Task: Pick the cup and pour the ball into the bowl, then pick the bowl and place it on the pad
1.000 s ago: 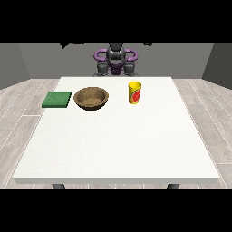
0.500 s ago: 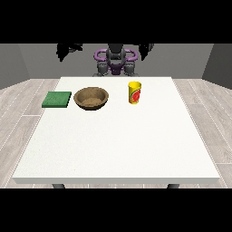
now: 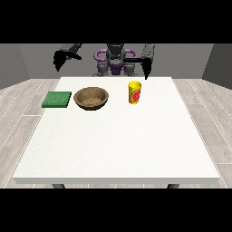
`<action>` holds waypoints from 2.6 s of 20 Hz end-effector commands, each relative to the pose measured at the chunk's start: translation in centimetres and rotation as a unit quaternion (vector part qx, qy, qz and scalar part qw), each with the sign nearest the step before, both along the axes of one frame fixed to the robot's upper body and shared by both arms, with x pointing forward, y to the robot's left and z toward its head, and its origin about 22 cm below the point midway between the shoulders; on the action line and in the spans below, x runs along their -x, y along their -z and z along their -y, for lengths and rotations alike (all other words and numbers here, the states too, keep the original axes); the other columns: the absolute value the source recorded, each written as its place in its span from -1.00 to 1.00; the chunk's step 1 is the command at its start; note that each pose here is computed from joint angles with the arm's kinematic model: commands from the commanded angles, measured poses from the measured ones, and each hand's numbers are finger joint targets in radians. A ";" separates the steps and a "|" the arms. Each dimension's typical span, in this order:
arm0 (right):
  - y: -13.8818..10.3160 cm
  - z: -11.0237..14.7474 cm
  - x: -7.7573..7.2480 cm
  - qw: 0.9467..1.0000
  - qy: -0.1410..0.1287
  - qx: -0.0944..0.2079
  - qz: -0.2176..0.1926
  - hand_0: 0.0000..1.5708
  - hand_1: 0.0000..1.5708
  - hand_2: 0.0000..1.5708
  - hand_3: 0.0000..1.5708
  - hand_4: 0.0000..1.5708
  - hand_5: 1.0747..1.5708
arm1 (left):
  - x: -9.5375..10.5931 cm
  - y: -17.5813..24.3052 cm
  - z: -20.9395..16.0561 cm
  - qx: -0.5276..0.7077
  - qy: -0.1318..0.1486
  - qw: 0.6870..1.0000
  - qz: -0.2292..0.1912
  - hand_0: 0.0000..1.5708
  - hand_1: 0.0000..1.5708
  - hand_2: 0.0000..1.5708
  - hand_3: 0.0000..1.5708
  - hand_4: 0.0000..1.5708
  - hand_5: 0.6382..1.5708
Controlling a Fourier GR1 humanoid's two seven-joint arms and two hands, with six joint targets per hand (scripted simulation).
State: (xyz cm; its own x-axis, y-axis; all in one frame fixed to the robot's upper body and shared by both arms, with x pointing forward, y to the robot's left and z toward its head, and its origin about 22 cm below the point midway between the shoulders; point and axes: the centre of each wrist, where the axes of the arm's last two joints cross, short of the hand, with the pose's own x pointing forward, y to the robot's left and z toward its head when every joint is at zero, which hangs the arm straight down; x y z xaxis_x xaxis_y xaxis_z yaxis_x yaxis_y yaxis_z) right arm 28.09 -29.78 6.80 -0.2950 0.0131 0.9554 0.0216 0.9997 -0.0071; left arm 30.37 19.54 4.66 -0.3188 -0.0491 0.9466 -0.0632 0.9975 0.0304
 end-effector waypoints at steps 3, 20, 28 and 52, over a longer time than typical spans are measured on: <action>-1.1 2.0 -0.9 1.000 -0.001 0.003 0.006 -1.00 -1.00 -1.00 -1.00 -0.74 1.00 | -0.2 5.5 -1.6 -0.009 -0.006 1.000 -0.017 -1.00 -1.00 -1.00 -1.00 -1.00 0.80; -3.5 5.4 -1.5 0.998 -0.019 0.007 0.060 -1.00 -1.00 -1.00 -0.95 -1.00 1.00 | -3.7 9.3 -5.0 -0.110 -0.126 0.985 0.036 0.63 0.63 1.00 1.00 0.36 0.99; -3.8 6.5 -2.2 0.999 -0.017 0.009 -0.043 -1.00 -1.00 -1.00 -0.79 -0.84 1.00 | -3.6 10.2 0.0 -0.259 -0.153 0.954 -0.004 0.64 0.64 1.00 1.00 0.48 0.95; 2.5 9.8 -1.8 0.989 0.008 -0.041 -0.140 -1.00 -1.00 -1.00 -0.76 -0.44 1.00 | -7.1 4.3 14.0 -0.687 -0.092 0.721 0.006 -1.00 -1.00 1.00 0.79 0.18 0.97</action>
